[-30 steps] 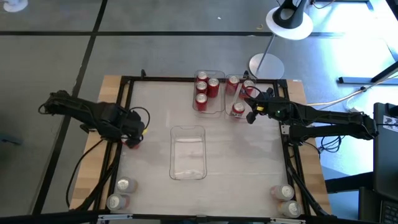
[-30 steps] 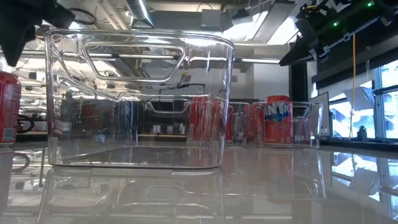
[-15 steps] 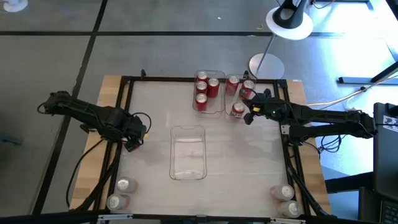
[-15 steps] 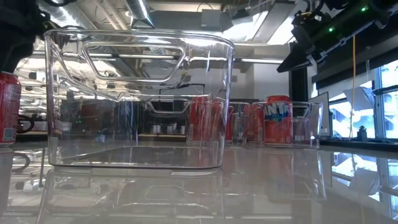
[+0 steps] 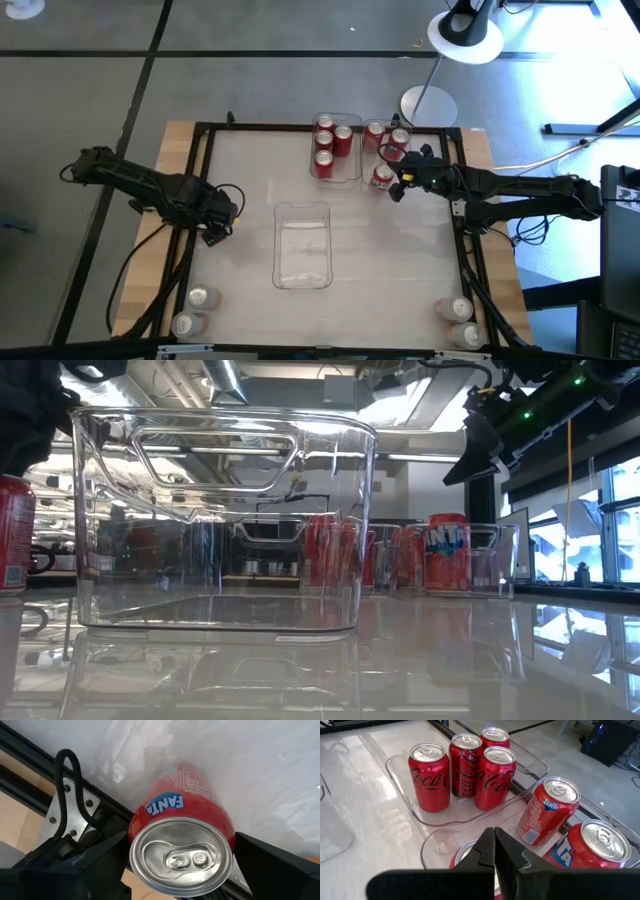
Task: Sort soda cans
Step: Put the red soda can into the top right transparent bin
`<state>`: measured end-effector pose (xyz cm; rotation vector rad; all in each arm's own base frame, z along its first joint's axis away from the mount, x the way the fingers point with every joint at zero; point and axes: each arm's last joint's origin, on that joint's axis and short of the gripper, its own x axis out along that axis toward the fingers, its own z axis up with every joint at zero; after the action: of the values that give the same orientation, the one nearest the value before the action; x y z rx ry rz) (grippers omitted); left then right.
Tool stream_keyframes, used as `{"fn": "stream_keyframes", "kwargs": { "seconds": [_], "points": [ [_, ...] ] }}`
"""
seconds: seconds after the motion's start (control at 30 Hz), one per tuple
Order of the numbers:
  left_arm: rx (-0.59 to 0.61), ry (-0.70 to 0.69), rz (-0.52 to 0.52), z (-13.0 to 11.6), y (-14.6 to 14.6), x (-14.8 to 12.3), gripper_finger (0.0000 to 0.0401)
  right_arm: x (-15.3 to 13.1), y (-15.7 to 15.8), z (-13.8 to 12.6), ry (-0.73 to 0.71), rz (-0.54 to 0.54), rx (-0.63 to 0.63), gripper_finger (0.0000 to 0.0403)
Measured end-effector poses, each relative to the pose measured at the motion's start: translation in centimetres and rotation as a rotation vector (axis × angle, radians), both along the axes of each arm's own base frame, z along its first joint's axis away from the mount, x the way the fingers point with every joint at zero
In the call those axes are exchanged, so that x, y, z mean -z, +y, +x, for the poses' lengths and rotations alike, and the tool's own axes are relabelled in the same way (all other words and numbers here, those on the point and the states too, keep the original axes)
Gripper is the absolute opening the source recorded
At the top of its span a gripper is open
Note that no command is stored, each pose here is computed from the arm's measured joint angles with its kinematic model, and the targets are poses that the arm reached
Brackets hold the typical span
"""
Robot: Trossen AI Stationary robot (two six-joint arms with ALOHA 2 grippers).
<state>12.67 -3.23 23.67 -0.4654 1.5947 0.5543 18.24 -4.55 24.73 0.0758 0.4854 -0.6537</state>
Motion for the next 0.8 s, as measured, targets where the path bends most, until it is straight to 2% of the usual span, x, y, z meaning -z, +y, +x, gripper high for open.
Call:
{"fn": "stream_keyframes", "kwargs": {
  "seconds": [0.17, 0.4, 0.57, 0.67, 0.8],
  "points": [
    [-0.007, -0.031, 0.0, 0.5, -0.1, 0.2, 0.0337, 0.0, 0.0, 0.0, 0.001, 0.0, 0.0, 0.0001],
    [0.011, 0.012, 0.007, 1.1, -0.3, 0.6, 0.0292, 0.0, 0.0, 0.0, 0.001, 0.0, 0.0, 0.0001],
    [0.046, 0.022, 0.006, 1.4, -0.3, 0.6, 0.0289, 0.0, 0.0, 0.0, 0.0, 0.0, 0.0, 0.0001],
    [0.058, 0.004, 0.001, 1.7, -0.4, -0.3, 0.0289, 0.0, 0.0, 0.0, 0.0, 0.0, 0.0, 0.0001],
    [0.067, -0.077, 0.012, 2.3, -0.5, -3.0, 0.0291, 0.0, 0.0, 0.0, -0.002, -0.005, -0.003, 0.0001]
  ]
}}
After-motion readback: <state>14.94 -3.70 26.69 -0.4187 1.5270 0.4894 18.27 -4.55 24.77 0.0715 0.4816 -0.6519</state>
